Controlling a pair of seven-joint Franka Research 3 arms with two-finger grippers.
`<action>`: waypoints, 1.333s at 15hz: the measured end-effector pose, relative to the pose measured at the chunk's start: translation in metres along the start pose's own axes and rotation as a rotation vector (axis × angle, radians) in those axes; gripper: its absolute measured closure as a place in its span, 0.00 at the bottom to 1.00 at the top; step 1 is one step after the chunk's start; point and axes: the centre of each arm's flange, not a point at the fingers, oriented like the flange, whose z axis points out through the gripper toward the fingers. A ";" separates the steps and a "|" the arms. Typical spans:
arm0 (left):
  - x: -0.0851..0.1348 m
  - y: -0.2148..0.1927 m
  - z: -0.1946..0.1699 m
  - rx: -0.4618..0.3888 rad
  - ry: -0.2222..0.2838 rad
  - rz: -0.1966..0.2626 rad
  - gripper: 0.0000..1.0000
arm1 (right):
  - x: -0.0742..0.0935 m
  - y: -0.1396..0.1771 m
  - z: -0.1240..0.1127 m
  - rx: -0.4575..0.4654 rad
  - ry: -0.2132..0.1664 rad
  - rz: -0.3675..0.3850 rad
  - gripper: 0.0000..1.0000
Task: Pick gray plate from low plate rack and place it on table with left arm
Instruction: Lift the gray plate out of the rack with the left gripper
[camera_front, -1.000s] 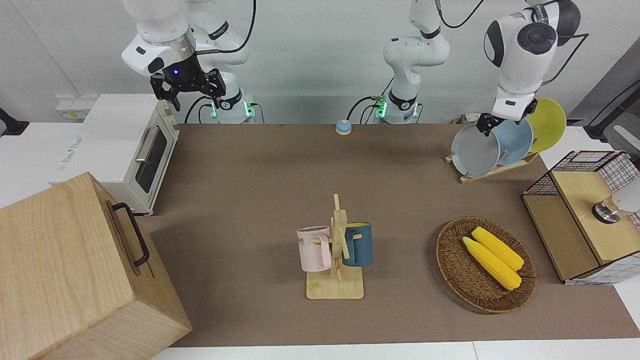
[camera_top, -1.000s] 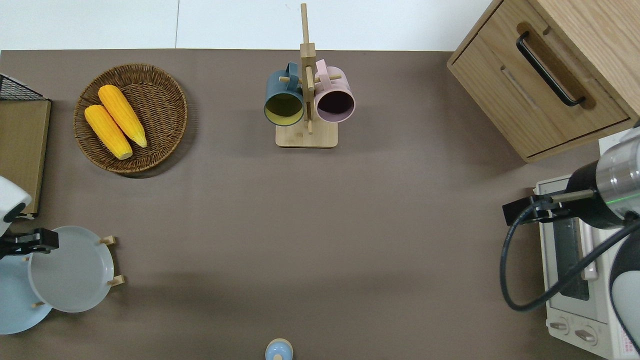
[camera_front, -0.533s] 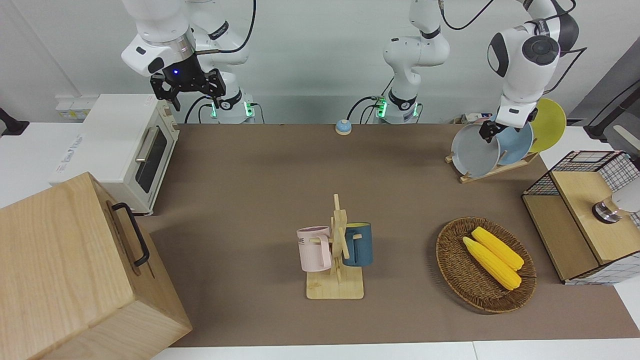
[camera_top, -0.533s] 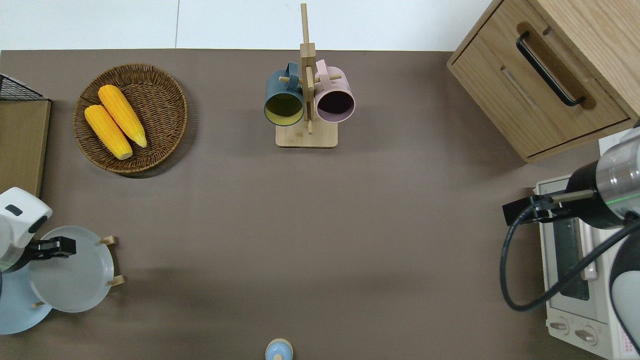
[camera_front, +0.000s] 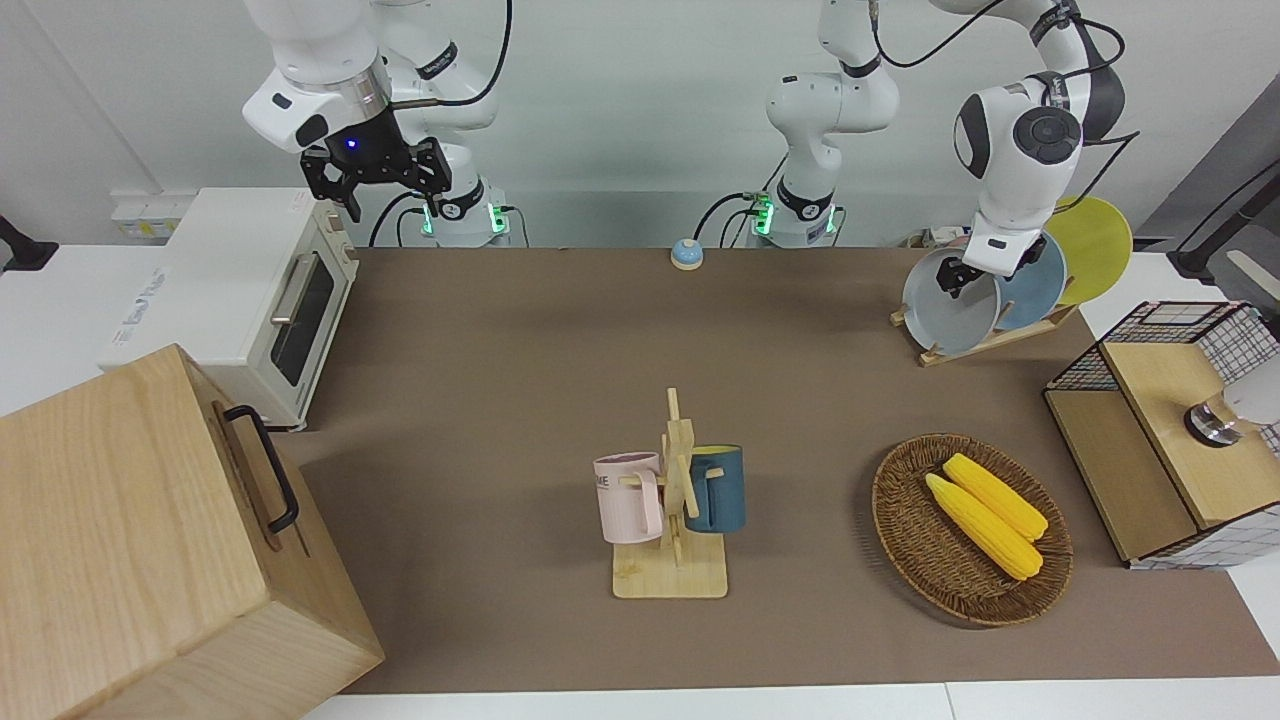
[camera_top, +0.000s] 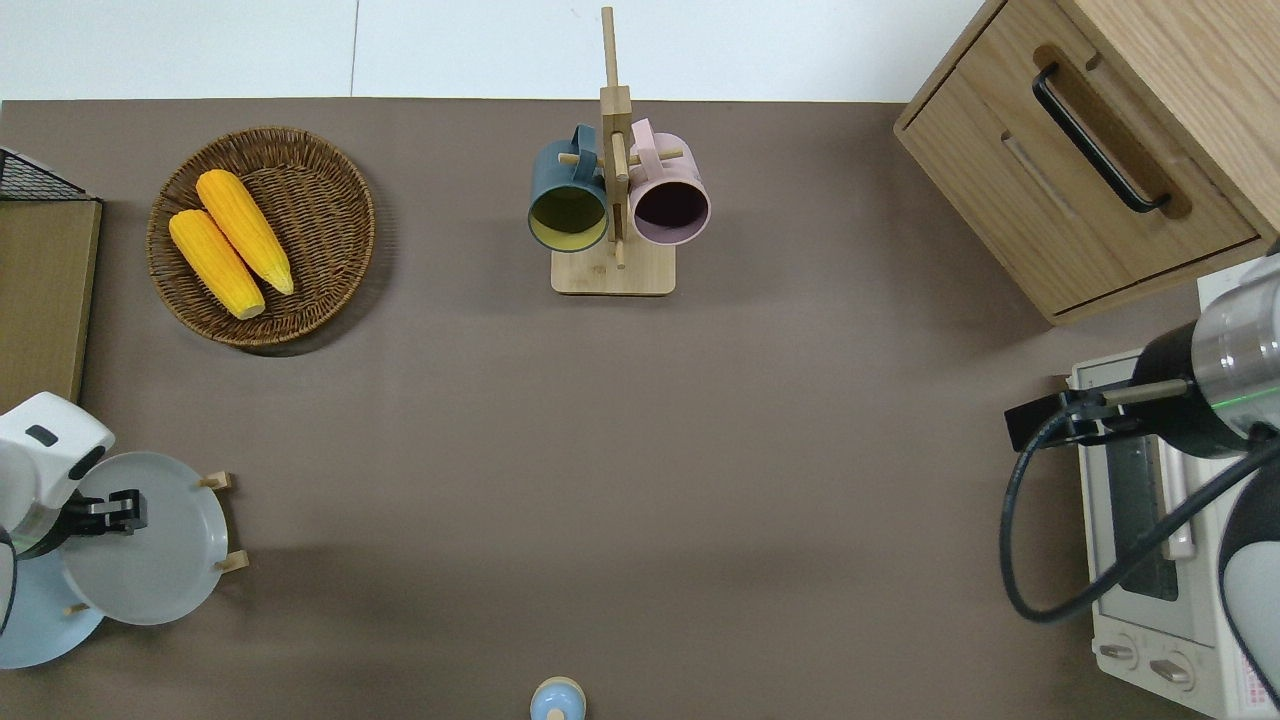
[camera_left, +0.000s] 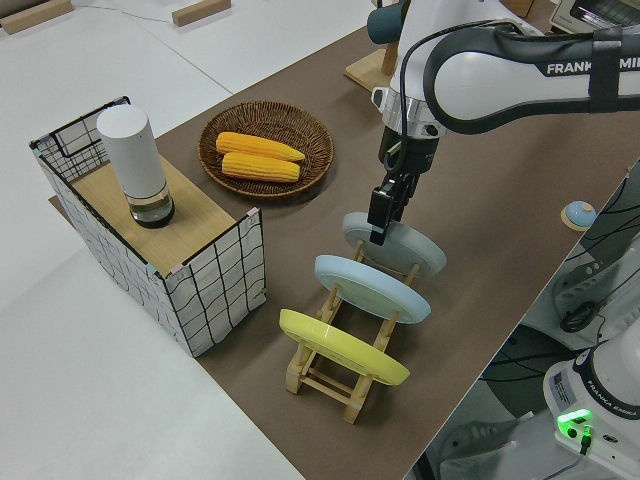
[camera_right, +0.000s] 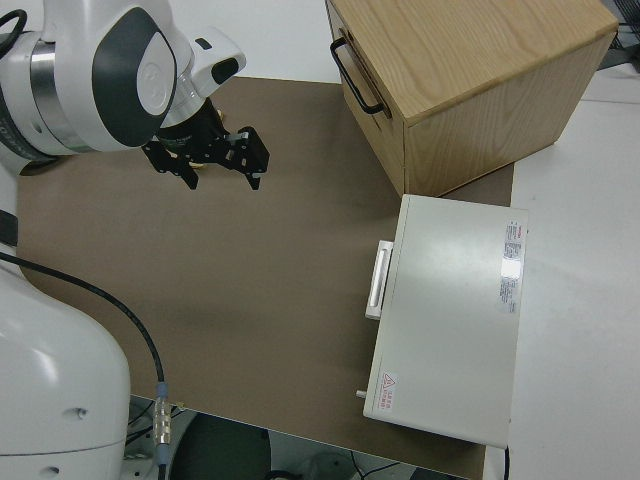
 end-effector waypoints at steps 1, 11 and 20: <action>0.000 -0.002 0.001 -0.001 -0.001 -0.004 0.41 | 0.000 0.000 0.000 0.000 0.000 0.000 0.01; -0.003 -0.007 -0.036 -0.004 0.042 -0.012 0.85 | 0.000 0.000 0.000 0.000 0.000 0.000 0.01; -0.016 0.016 -0.121 -0.123 0.021 -0.008 0.85 | 0.000 0.000 0.000 0.000 0.000 0.000 0.01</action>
